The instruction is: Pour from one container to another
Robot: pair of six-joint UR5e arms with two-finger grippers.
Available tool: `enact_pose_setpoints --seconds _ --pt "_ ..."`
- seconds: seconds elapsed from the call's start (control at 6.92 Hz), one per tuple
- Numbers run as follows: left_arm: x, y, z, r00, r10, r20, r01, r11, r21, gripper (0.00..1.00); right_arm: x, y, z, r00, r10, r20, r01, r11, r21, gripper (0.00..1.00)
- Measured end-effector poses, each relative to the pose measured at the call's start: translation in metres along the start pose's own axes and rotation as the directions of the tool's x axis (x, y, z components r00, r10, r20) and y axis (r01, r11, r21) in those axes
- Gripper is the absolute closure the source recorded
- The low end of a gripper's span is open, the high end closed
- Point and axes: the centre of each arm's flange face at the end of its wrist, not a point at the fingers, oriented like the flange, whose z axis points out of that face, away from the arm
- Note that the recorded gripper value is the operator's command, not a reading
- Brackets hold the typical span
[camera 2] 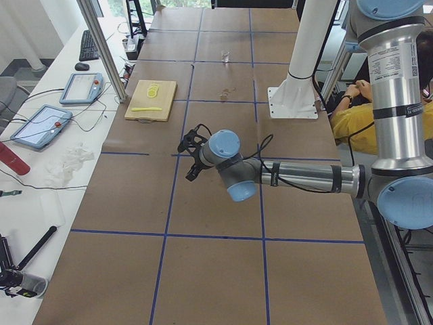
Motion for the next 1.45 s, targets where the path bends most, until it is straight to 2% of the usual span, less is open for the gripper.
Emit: enact_pose_setpoints --seconds 0.14,0.29,0.43,0.72,0.87,1.16,1.3,1.45 --pt "0.013 0.013 0.0 1.0 -0.014 -0.015 0.014 0.999 0.052 0.05 -0.001 0.0 -0.001 1.0 -0.002 0.001 0.002 1.0 0.002 0.0" --pt "0.034 0.016 0.015 0.999 -0.036 -0.035 0.038 0.996 0.076 0.06 -0.002 0.0 -0.002 1.0 -0.004 0.002 0.004 1.0 0.004 0.0" --pt "0.056 0.018 0.032 0.998 -0.047 -0.035 0.051 0.993 0.105 0.14 -0.003 0.0 -0.002 1.0 -0.005 0.001 0.005 1.0 0.005 0.0" --pt "0.087 0.017 0.044 0.996 -0.083 -0.029 0.087 0.983 0.164 0.15 -0.002 0.001 -0.002 1.0 -0.005 0.001 0.005 1.0 0.004 0.0" --pt "0.097 0.023 0.05 0.995 -0.102 0.004 0.099 0.974 0.204 0.14 -0.002 0.001 -0.002 1.0 -0.005 0.002 0.005 1.0 0.003 0.0" --pt "0.123 0.055 0.07 0.989 -0.1 0.111 0.065 0.957 0.282 0.12 -0.003 0.001 -0.003 1.0 -0.008 0.002 0.008 1.0 0.005 0.0" --pt "0.136 0.068 0.075 0.988 -0.099 0.116 0.061 0.954 0.292 0.08 -0.003 0.001 -0.003 1.0 -0.01 0.001 0.01 1.0 0.007 0.0" --pt "0.152 0.08 0.08 0.989 -0.11 0.094 0.077 0.951 0.301 0.04 -0.004 0.001 -0.004 1.0 -0.012 0.001 0.012 1.0 0.008 0.0"
